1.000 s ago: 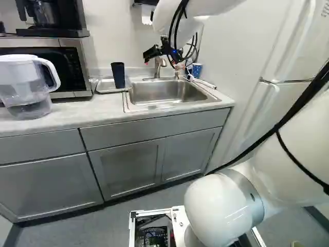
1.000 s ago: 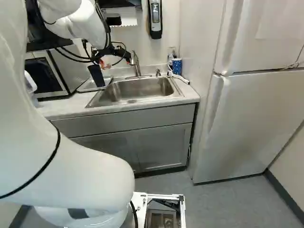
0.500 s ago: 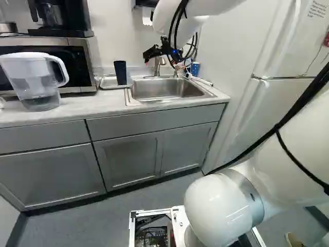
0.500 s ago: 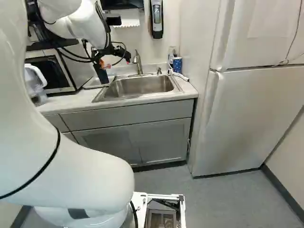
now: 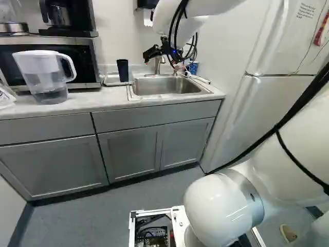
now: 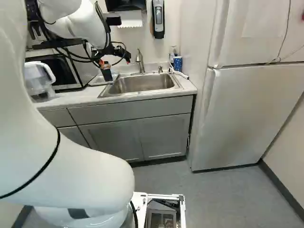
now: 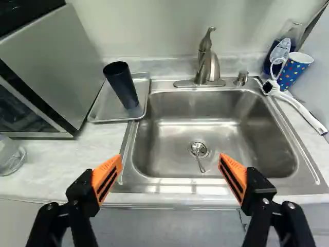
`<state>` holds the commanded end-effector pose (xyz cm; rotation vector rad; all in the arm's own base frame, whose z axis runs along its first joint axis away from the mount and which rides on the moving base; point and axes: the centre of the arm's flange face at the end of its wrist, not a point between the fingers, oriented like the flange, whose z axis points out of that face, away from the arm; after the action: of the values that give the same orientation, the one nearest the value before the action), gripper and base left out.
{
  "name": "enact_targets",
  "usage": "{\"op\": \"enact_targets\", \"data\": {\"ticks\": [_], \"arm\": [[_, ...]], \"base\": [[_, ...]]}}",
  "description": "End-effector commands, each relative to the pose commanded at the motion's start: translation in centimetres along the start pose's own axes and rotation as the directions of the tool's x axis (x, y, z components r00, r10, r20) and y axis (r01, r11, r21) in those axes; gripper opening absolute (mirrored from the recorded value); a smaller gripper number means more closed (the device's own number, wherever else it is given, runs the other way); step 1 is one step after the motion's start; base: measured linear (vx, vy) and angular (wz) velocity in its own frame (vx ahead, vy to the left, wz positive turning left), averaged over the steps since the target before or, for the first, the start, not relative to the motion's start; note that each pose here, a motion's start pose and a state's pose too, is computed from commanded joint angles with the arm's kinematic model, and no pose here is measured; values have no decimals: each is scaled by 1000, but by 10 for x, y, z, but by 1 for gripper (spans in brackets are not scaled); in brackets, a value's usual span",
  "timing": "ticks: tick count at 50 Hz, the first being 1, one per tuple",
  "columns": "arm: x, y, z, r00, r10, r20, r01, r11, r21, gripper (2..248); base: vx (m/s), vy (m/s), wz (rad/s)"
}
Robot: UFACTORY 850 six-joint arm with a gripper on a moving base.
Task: Rinse the cup and place it in the tray
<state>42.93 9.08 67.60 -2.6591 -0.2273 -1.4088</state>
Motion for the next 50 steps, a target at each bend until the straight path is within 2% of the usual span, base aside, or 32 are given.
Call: {"op": "enact_targets", "data": {"ticks": [50], "arm": [[0, 0, 0, 1000, 0, 0, 0, 1000, 0, 247]], "base": [[-117, -1, 12]]}}
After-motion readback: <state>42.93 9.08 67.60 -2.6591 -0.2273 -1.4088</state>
